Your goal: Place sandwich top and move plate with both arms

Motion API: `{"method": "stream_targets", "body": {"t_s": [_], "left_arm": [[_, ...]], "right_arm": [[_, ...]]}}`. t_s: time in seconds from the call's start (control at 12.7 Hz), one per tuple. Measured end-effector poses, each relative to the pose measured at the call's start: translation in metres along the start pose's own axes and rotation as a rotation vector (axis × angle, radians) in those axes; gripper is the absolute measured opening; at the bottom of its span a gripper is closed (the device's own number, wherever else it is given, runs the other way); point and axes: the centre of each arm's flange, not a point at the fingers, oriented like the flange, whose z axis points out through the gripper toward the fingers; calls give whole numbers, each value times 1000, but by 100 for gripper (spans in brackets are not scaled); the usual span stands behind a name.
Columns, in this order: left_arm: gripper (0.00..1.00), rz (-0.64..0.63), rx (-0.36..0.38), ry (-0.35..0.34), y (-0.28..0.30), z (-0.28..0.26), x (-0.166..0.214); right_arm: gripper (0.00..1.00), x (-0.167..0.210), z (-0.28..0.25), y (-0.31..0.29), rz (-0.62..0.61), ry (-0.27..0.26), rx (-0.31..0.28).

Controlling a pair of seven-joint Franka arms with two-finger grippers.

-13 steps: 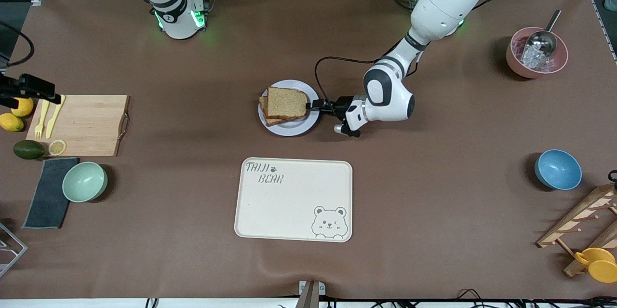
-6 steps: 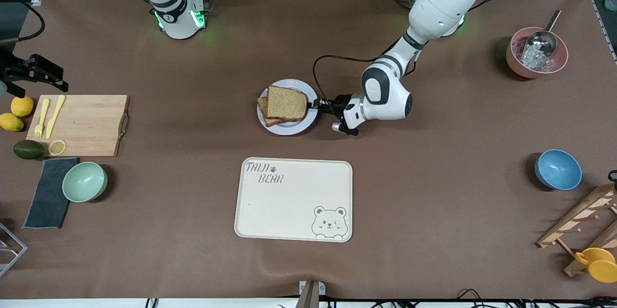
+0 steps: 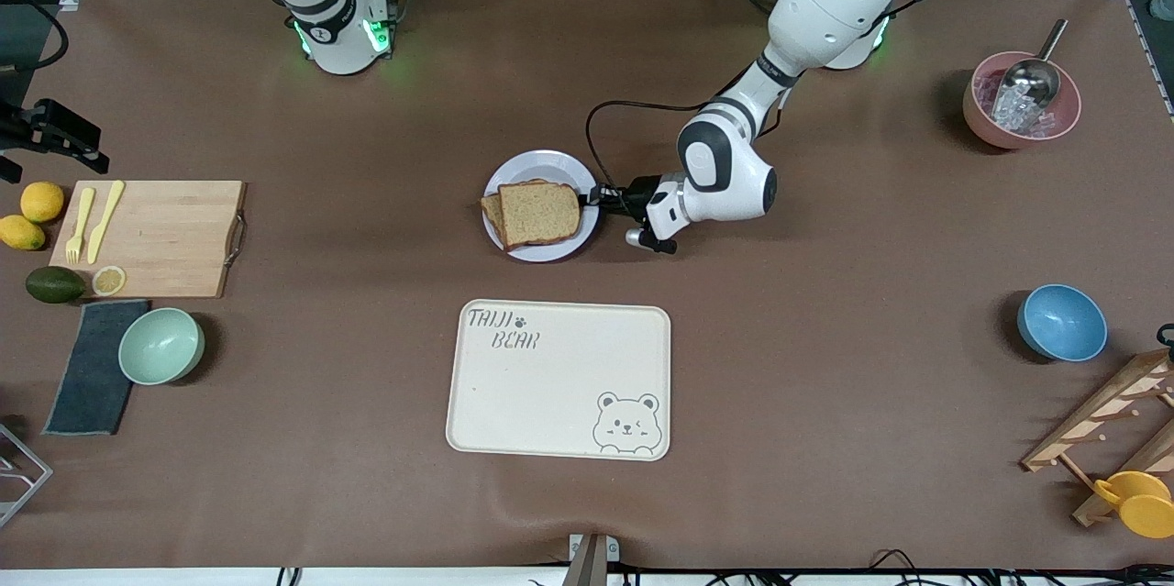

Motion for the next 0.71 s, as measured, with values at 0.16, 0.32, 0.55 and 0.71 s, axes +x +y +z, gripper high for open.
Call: {"method": "stream_targets", "body": {"t_s": [0.16, 0.32, 0.55, 0.71], "left_arm": [[8, -16, -13, 34, 5, -6, 5], [8, -31, -50, 71, 14, -11, 8], [8, -45, -120, 137, 32, -20, 12], [8, -56, -165, 175, 47, -26, 20]], "right_arm": [[100, 0, 0, -2, 37, -4, 0], [100, 0, -1, -4, 46, -4, 0], [100, -1, 0, -2, 54, -15, 0], [100, -5, 2, -1, 58, -42, 3]]}}
